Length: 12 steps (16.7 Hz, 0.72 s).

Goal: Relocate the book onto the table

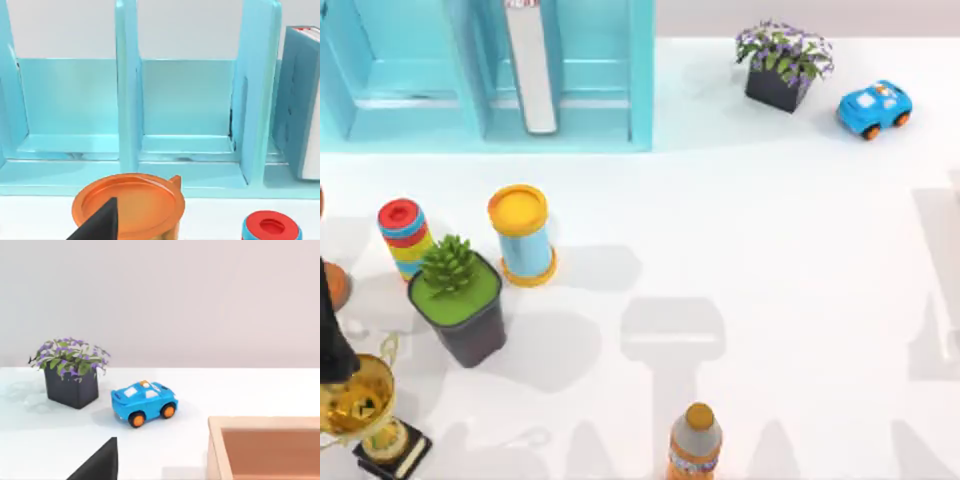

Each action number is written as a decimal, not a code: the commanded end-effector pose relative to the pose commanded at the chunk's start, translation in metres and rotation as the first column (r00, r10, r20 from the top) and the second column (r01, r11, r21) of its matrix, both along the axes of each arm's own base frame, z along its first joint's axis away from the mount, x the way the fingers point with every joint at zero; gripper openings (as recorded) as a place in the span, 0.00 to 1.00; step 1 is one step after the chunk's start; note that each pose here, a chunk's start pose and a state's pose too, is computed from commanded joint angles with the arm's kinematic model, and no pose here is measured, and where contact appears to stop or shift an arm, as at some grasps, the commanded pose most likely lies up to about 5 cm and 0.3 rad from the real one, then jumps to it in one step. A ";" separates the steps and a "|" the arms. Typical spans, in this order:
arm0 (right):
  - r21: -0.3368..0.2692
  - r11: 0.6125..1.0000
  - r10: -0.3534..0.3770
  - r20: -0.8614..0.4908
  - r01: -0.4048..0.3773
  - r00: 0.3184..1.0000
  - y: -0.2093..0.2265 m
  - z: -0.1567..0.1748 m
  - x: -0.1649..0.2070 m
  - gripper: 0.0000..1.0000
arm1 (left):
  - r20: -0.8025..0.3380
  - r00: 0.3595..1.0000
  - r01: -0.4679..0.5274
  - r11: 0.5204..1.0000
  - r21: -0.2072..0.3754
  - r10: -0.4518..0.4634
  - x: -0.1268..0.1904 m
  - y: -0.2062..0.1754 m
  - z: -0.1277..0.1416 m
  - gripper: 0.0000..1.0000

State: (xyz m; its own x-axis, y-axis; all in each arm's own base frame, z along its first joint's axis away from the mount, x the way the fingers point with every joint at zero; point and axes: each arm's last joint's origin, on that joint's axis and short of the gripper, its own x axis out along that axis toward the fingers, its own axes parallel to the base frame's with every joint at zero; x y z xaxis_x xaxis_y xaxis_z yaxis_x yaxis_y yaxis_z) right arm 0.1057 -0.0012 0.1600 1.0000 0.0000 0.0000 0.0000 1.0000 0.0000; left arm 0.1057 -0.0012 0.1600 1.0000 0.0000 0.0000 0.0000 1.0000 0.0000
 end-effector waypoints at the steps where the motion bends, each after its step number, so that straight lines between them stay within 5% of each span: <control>1: 0.000 1.000 0.000 0.000 0.000 1.000 0.000 0.000 0.000 1.00 | 0.000 1.000 0.000 1.000 0.000 0.000 0.000 0.000 0.000 1.00; 8: 0.000 1.000 0.000 0.000 0.000 1.000 0.000 0.000 0.000 1.00 | 0.073 0.997 0.009 1.000 -0.017 -0.007 0.010 -0.005 0.044 1.00; 12: 0.000 1.000 0.000 0.000 0.000 1.000 0.000 0.000 0.000 1.00 | 0.045 0.999 0.010 0.999 -0.032 -0.009 0.049 -0.017 0.077 1.00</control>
State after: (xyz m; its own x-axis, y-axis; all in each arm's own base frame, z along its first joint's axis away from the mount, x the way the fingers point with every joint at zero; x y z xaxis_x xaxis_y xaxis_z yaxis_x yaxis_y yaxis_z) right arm 0.1057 -0.0012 0.1600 1.0000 0.0000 0.0000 0.0000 1.0000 0.0000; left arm 0.1543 -0.0185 0.2366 0.9990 -0.0089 0.0448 0.0103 0.9994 -0.0323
